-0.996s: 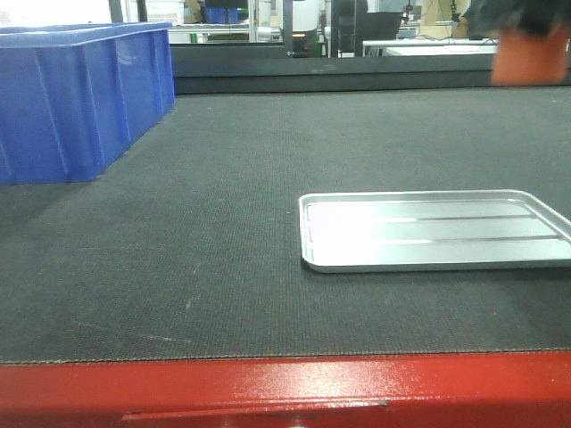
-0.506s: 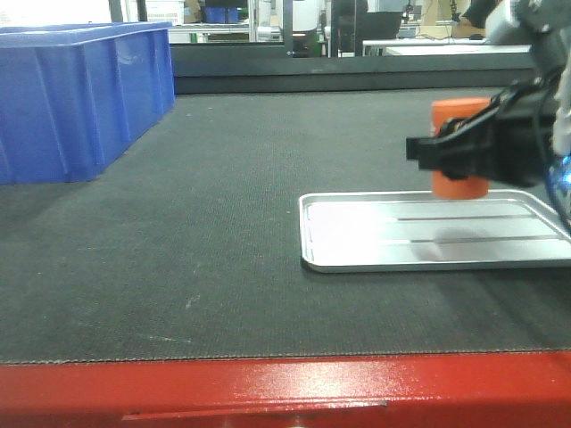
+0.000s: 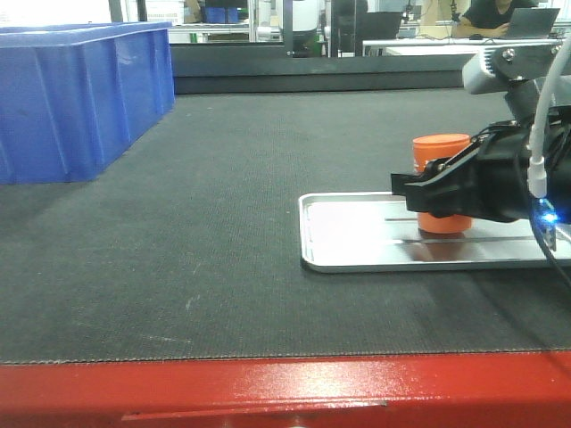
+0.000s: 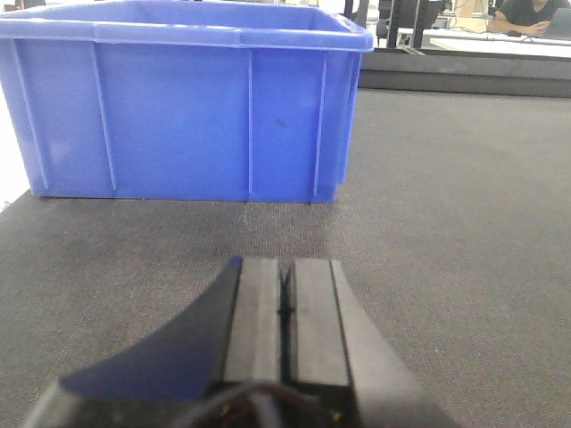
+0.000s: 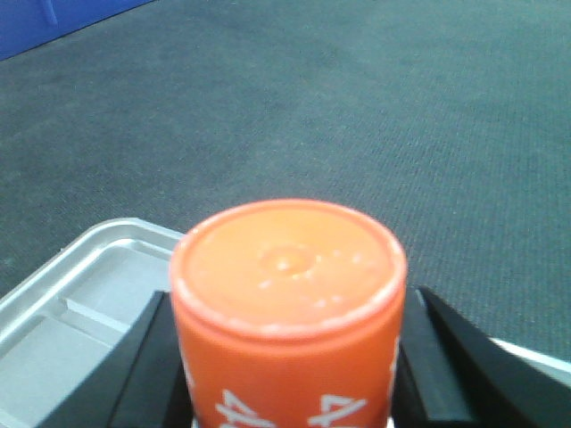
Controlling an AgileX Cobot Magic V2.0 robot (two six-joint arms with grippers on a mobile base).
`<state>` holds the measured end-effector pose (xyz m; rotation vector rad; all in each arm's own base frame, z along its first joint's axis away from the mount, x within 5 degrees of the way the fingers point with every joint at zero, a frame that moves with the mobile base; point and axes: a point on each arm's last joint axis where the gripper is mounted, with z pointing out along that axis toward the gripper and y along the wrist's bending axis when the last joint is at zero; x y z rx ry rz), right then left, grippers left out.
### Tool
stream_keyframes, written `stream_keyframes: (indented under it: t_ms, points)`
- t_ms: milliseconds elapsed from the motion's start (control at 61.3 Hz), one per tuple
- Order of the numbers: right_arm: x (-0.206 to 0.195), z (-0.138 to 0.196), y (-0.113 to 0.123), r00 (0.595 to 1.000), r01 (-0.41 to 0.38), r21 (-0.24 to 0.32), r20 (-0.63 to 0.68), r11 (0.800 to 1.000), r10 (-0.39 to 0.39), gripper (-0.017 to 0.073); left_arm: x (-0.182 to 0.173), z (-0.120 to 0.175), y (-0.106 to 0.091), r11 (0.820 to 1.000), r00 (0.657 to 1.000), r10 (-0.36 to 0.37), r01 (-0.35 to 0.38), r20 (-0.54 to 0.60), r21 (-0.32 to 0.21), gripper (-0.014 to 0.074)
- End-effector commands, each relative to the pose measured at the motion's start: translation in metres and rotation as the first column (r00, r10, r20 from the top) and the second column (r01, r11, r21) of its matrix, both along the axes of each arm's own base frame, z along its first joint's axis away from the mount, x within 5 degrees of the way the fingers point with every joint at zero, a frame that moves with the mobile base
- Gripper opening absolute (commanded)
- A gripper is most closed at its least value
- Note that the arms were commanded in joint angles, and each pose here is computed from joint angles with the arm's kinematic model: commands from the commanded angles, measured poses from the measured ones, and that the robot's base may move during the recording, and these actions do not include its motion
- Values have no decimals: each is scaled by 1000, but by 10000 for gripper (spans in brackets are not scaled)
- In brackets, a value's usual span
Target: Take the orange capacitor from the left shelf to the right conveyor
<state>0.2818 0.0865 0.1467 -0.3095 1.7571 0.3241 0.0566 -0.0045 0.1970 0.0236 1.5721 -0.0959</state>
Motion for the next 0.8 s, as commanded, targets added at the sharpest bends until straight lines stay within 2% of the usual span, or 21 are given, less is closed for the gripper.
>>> stream_keyframes:
  t_ms: [0, 65, 196, 261, 424, 555, 604, 784]
  points:
    - [4, 22, 2, 991, -12, 36, 131, 999, 8, 156, -1, 10, 1, 1000, 995, 7, -6, 101, -11, -127]
    - [4, 21, 2, 992, -12, 34, 126, 999, 7, 251, -1, 10, 1, 1000, 995, 7, -6, 101, -11, -127]
    - [4, 23, 2, 991, -13, 35, 130, 999, 8, 545, -1, 10, 1, 1000, 995, 7, -6, 101, -11, -127]
    - [3, 27, 2, 990, -13, 38, 144, 999, 8, 637, -1, 10, 1, 1000, 995, 7, -6, 101, -11, -127]
    - [-4, 45, -1, 994, 0, 8, 109, 1000, -1, 621, -1, 10, 1, 1000, 995, 7, -6, 101, -11, -127]
    - [-17, 74, -6, 994, 16, -13, 111, 1000, -14, 621, -1, 10, 1, 1000, 995, 7, -6, 101, -11, -127]
    - [-24, 86, -9, 994, 25, -2, 111, 1000, -24, 621, -1, 10, 1, 1000, 995, 7, -6, 101, -11, -127]
    - [-64, 140, -22, 987, 61, 103, 145, 993, -76, 620, -1, 10, 1, 1000, 995, 7, -6, 101, -11, -127]
